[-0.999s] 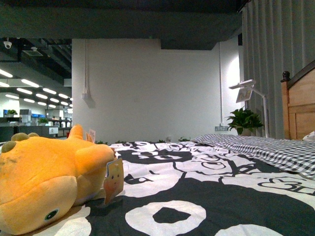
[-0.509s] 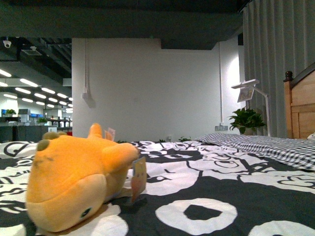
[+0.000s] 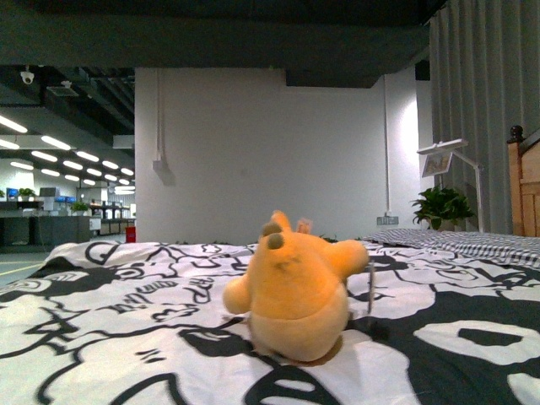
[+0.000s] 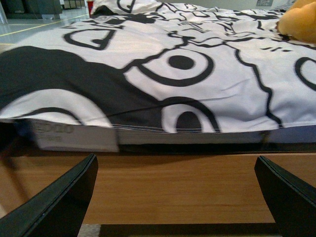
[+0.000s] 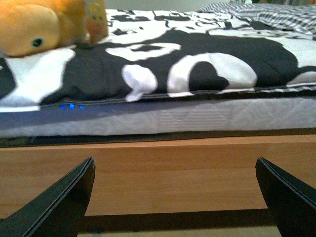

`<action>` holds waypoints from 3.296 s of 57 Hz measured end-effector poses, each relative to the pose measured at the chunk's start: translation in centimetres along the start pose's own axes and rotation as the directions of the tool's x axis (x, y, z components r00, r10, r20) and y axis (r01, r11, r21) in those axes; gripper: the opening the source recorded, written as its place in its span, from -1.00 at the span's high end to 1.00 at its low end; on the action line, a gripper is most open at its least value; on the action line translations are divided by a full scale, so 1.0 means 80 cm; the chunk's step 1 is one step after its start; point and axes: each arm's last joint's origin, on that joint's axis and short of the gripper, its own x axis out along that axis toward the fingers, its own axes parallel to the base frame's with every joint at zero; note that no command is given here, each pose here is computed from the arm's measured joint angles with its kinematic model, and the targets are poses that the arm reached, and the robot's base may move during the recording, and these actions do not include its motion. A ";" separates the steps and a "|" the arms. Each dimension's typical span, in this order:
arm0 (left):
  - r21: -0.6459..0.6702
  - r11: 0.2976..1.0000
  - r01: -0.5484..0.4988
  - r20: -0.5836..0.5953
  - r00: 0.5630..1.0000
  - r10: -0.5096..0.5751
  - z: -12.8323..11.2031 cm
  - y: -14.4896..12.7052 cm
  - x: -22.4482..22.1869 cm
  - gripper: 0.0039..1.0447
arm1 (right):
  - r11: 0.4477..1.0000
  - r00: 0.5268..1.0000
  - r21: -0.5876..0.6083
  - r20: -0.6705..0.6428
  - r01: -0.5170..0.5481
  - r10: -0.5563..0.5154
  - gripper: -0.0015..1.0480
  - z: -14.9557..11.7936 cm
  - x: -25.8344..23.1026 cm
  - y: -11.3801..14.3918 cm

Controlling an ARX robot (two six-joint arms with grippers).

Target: Put away toys

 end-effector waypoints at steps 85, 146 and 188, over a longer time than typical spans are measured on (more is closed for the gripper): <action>0.000 1.000 0.002 0.001 1.000 -0.002 0.000 0.000 0.000 -0.88 | 0.984 0.997 0.168 0.026 0.063 -0.069 -0.87 0.007 0.013 0.010; 0.000 1.000 0.002 0.001 1.000 -0.002 0.000 0.000 0.000 -0.88 | 0.988 0.969 0.118 0.237 -0.099 0.069 -0.87 0.074 0.138 0.133; 0.000 1.000 0.002 0.001 1.000 -0.002 0.000 0.000 0.000 -0.88 | 0.991 0.946 -0.111 0.323 0.077 -0.037 -0.87 0.085 0.191 0.188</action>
